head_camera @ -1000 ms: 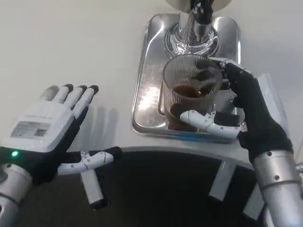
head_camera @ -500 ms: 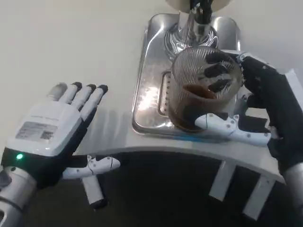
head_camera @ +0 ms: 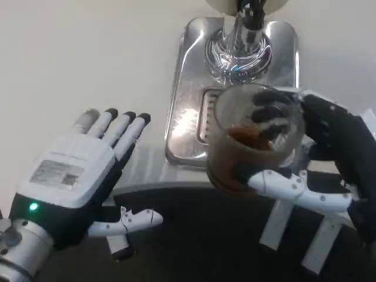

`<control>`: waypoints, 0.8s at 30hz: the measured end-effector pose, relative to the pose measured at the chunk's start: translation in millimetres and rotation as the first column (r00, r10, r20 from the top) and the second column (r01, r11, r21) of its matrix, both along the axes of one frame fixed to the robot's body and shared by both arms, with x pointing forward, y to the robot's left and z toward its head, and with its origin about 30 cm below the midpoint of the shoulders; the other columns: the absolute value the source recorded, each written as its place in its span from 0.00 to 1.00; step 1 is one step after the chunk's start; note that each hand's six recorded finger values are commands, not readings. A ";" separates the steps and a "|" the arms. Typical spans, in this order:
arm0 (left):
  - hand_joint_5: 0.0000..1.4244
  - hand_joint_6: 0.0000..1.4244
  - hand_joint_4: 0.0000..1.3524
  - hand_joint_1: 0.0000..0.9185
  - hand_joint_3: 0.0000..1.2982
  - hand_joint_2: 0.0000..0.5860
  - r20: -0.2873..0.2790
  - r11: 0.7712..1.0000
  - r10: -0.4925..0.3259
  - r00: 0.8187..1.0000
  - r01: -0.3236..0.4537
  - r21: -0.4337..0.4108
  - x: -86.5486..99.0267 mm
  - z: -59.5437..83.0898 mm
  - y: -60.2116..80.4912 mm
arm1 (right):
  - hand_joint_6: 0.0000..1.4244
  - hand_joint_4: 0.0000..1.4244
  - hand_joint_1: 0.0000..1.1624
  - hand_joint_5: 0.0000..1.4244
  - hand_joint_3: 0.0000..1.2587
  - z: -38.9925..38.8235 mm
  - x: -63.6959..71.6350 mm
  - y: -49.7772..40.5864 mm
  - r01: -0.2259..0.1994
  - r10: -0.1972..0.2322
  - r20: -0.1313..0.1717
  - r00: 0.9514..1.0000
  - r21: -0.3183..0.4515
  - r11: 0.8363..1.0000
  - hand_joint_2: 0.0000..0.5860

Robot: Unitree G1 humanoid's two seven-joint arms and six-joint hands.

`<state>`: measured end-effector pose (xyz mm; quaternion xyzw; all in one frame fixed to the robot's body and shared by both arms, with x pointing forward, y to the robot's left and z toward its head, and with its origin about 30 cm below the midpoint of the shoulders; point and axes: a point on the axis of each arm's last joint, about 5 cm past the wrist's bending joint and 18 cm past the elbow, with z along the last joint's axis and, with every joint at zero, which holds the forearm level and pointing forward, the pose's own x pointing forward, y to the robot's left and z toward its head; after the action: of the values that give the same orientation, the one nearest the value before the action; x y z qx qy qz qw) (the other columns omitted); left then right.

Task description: Grasp the cup under the faucet to collect the drink, then remove the cup.

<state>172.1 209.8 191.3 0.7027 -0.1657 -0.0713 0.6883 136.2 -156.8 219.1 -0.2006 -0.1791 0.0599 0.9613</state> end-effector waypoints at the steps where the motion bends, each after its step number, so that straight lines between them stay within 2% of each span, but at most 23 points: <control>1: 0.00 0.00 0.00 0.00 0.00 0.17 0.001 1.000 -0.003 1.000 0.003 -0.002 -1.4 0.2 -0.2 | 0.87 0.63 1.00 0.69 0.66 0.1 -2.0 -0.9 0.002 -0.002 -0.002 1.000 -0.002 1.000 0.60; 7: 0.00 0.00 0.00 0.00 0.00 0.17 -0.010 0.999 -0.032 0.999 0.032 -0.023 -11.4 -2.3 -3.5 | 0.87 0.63 1.00 0.69 0.66 4.5 -9.3 -1.7 -0.027 0.027 0.015 1.000 -0.012 1.000 0.60; 12: 0.00 0.00 0.00 0.00 0.00 0.17 -0.013 0.999 -0.037 0.999 0.037 -0.039 -18.0 -3.4 -5.4 | 0.87 0.63 1.00 0.69 0.66 6.2 -12.7 -2.8 -0.053 0.053 0.013 0.998 -0.027 0.998 0.60; 24: 0.00 0.00 0.00 0.00 0.00 0.17 0.001 0.998 -0.021 1.000 0.021 -0.064 -19.0 -2.6 -3.9 | 0.86 0.62 1.00 0.69 0.65 5.8 -13.9 -8.3 -0.051 0.051 -0.001 0.999 -0.040 0.998 0.59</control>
<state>153.1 205.9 188.7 0.6786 -0.1756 -0.0731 0.7094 122.3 -165.0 224.8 -0.2151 -0.1827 0.0879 0.9553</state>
